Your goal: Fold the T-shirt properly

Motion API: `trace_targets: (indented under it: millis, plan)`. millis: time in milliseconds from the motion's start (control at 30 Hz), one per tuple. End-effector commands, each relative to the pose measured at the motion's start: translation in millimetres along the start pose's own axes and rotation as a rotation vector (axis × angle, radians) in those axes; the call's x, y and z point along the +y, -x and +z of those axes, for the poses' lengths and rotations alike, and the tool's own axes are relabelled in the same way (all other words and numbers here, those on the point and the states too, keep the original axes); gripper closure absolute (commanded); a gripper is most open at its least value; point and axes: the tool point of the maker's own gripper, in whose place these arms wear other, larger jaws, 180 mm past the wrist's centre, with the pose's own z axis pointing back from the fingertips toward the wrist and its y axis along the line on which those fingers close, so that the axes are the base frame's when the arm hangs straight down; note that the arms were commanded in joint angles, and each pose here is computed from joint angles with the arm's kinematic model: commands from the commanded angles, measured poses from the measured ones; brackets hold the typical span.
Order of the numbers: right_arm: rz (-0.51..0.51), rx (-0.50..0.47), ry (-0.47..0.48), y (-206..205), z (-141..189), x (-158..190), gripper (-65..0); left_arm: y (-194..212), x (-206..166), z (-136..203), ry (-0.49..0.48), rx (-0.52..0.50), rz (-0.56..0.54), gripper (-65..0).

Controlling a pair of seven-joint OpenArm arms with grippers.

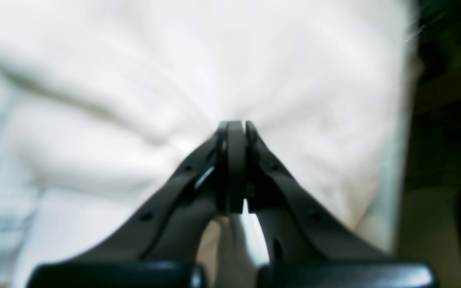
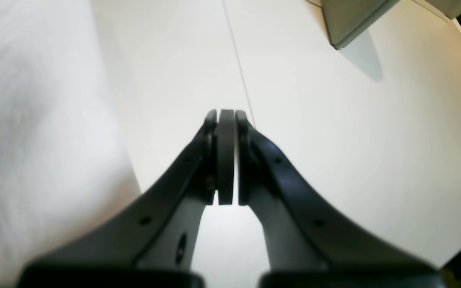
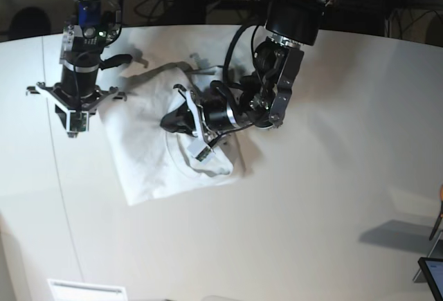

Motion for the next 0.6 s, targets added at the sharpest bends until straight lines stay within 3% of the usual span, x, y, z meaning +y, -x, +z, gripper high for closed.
trace_targets:
  millis: [0,133,333,567]
  plan:
    - [0.001,-0.056,0.013,-13,2,-4,-0.3,-18,2,-1,-0.02,-0.046,-0.02,0.0]
    - [0.002,-0.068,-0.044,-15,8,16,-0.3,-7,15,0,-0.09,0.017,-0.067,0.0]
    - [0.0,-0.085,-0.153,-22,21,54,-0.3,2,24,-1,-0.116,0.063,-0.081,0.0]
    - [-0.111,-0.049,-0.227,-16,22,65,-0.3,21,32,-1,-0.143,0.126,-0.088,0.0]
